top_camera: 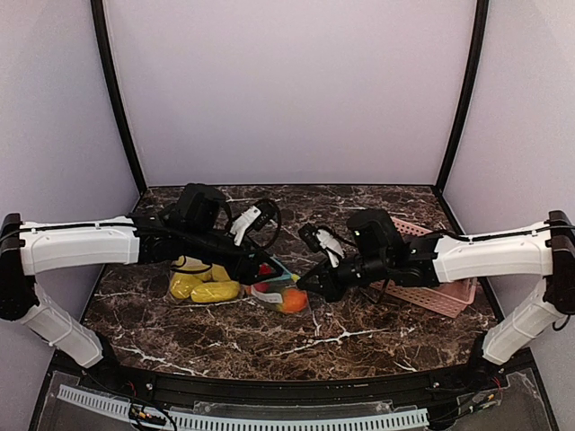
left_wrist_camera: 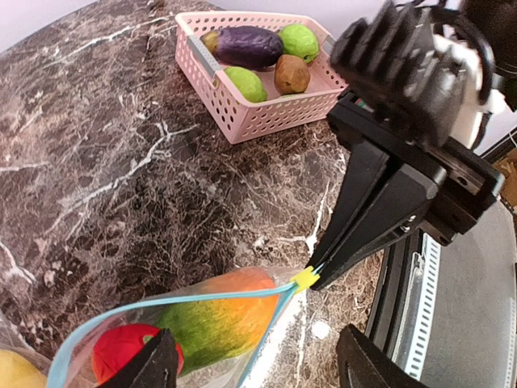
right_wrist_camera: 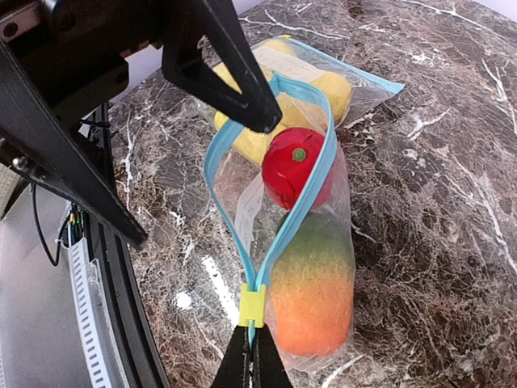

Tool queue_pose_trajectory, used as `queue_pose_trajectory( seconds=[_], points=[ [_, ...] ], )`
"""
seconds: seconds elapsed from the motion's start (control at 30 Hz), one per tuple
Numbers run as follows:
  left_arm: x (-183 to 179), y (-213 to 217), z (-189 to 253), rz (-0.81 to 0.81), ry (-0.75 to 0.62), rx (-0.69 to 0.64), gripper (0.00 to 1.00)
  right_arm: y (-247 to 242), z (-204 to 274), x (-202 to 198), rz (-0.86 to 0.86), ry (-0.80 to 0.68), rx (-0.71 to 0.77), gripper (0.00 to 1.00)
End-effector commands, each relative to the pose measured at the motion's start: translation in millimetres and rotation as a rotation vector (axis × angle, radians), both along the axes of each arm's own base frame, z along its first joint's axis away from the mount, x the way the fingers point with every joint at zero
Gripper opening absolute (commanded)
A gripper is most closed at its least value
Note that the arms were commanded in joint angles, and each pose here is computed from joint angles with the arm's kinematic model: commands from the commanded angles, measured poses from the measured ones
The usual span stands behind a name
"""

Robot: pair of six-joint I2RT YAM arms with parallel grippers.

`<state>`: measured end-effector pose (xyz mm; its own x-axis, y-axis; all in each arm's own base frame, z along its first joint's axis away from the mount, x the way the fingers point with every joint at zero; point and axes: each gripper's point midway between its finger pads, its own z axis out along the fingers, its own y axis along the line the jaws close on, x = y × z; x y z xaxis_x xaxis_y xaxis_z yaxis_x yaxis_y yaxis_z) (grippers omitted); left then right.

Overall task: Place the food in the zip-top bag and seal the zipper
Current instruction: Hold the zipper food storage bag at the center of the board, then hold the zipper from the zipper food storage bag.

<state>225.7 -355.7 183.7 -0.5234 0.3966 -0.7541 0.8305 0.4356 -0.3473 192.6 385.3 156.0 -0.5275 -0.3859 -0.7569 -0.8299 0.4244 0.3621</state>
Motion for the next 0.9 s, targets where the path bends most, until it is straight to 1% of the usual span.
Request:
queue_pose_trajectory(
  seconds=[0.0,0.07,0.17,0.2,0.23,0.27,0.3,0.4,0.53,0.6,0.67,0.7,0.77,0.87],
  points=[
    [-3,7,23,-0.061,-0.083,0.017,0.7,1,16,-10,0.102,0.0,0.088,0.0],
    [-8,3,27,-0.113,-0.096,0.002,0.71,-1,14,-11,0.115,0.0,0.089,0.0],
    [-24,-7,33,-0.252,-0.107,-0.052,0.72,-3,17,-12,0.12,-0.02,0.107,0.0],
    [-24,-11,33,-0.292,-0.133,-0.063,0.72,-4,19,-13,0.124,-0.025,0.117,0.0],
    [-28,-14,30,-0.332,-0.119,-0.077,0.72,-5,20,-13,0.127,-0.03,0.128,0.0],
    [-26,-17,34,-0.353,-0.142,-0.089,0.72,-6,22,-13,0.131,-0.034,0.139,0.0],
    [-28,-20,32,-0.382,-0.126,-0.1,0.73,-6,22,-13,0.132,-0.035,0.142,0.0],
    [-24,-28,36,-0.433,-0.146,-0.117,0.72,-8,21,-14,0.139,-0.035,0.15,0.0],
    [-18,-33,26,-0.468,-0.152,-0.088,0.7,-9,19,-14,0.141,-0.033,0.155,0.0],
    [-18,-34,20,-0.479,-0.141,-0.074,0.68,-10,19,-14,0.138,-0.033,0.156,0.0],
    [-18,-34,16,-0.487,-0.134,-0.066,0.63,-11,19,-13,0.135,-0.032,0.158,0.0],
    [-18,-34,14,-0.49,-0.128,-0.063,0.58,-12,19,-13,0.133,-0.03,0.16,0.0],
    [-19,-34,10,-0.497,-0.112,-0.066,0.52,-12,18,-12,0.133,-0.026,0.16,0.0],
    [-22,-37,8,-0.507,-0.078,-0.08,0.45,-12,17,-12,0.13,-0.021,0.158,0.0]
  ],
)
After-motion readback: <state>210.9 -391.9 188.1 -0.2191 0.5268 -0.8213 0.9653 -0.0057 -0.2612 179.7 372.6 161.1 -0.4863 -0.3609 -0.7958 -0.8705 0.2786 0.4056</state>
